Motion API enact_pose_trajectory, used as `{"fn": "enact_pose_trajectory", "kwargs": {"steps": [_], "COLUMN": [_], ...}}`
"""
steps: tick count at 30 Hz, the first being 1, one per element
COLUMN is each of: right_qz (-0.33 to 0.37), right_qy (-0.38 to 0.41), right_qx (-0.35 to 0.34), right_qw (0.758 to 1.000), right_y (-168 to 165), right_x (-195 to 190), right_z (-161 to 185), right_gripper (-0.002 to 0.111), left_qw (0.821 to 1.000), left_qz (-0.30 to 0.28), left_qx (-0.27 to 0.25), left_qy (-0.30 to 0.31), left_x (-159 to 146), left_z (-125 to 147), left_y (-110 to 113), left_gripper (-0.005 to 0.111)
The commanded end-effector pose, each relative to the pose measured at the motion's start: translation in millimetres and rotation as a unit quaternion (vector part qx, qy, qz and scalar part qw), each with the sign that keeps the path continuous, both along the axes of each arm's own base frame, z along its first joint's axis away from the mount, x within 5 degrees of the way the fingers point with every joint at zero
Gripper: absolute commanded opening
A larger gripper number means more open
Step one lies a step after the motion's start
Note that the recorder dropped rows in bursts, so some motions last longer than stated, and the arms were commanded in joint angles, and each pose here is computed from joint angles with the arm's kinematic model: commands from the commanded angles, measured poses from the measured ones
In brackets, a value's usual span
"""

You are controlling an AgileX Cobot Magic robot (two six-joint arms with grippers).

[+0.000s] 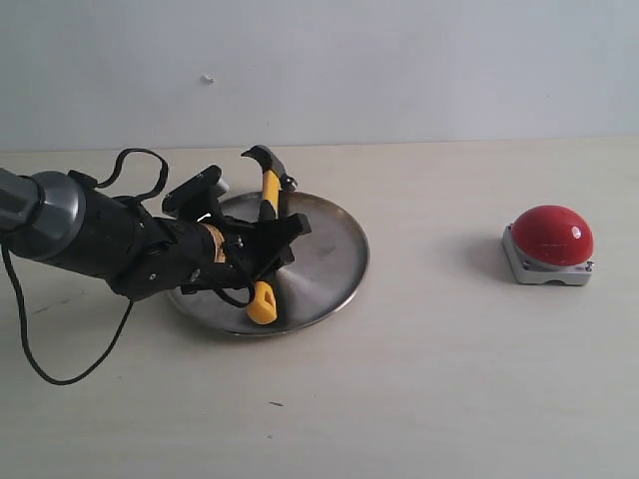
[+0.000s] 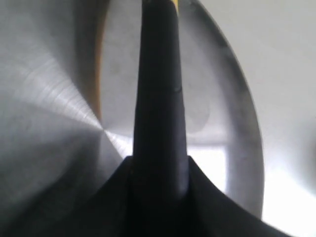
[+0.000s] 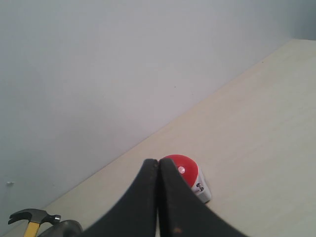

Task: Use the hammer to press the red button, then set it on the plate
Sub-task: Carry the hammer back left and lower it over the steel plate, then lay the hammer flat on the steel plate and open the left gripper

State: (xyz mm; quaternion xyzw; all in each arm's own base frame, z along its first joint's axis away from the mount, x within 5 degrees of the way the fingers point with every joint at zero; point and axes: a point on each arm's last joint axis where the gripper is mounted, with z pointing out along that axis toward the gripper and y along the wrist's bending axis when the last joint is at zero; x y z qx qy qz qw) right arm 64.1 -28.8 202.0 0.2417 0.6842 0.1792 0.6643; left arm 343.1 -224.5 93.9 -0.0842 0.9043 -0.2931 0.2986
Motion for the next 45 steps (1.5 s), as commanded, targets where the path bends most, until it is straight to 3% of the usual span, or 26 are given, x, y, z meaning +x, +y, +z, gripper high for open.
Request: {"fn": "enact_pose_trajectory", "kwargs": {"steps": [1,11,12,15,17,19,25,31,35,37,41,45], "right_qz": [0.004,0.004,0.004,0.004,0.004,0.004,0.004,0.004,0.004,0.004,0.004,0.004], "right_qy": [-0.004,-0.004,-0.004,-0.004,-0.004,-0.004,-0.004,-0.004,-0.004,-0.004,-0.004,-0.004], "right_qx": [-0.005,-0.005,-0.005,-0.005,-0.005,-0.005,-0.005,-0.005,-0.005,-0.005,-0.005,-0.005], "right_qw": [1.000,1.000,1.000,1.000,1.000,1.000,1.000,1.000,1.000,1.000,1.000,1.000], "right_y": [0.5,0.5,0.5,0.5,0.5,0.5,0.5,0.5,0.5,0.5,0.5,0.5], "right_x": [0.1,0.1,0.1,0.1,0.1,0.1,0.1,0.1,0.1,0.1,0.1,0.1], "right_z": [-0.7,-0.7,-0.7,-0.7,-0.7,-0.7,-0.7,-0.7,-0.7,-0.7,-0.7,-0.7], "right_gripper": [0.000,0.000,0.000,0.000,0.000,0.000,0.000,0.000,0.000,0.000,0.000,0.000], "left_qw": [0.999,0.999,0.999,0.999,0.999,0.999,1.000,0.997,0.997,0.995,0.991,0.976], "left_qz": [-0.016,-0.017,-0.017,-0.017,-0.017,-0.018,-0.016,-0.020,-0.030,-0.037,-0.055,-0.089], "left_qx": [-0.018,-0.019,-0.019,-0.018,-0.018,-0.018,0.014,0.065,0.055,0.054,0.036,-0.038], "left_qy": [-0.031,-0.029,-0.029,-0.029,-0.029,-0.029,-0.015,-0.020,-0.052,-0.070,-0.113,-0.193], "left_x": [4.6,4.6,4.6,4.6,4.6,4.5,2.5,-4.6,-14.5,-23.0,-47.6,-82.6], "left_z": [6.1,1.8,1.8,1.6,1.6,1.6,6.6,39.8,67.9,83.2,110.1,139.0], "left_y": [-4.9,-5.4,-5.4,-5.3,-5.3,-5.4,-1.0,9.5,14.0,18.4,32.2,43.0], "left_gripper": [0.000,0.003,0.006,0.033,0.044,0.047,0.047,0.041,0.020,0.003,0.000,0.000]}}
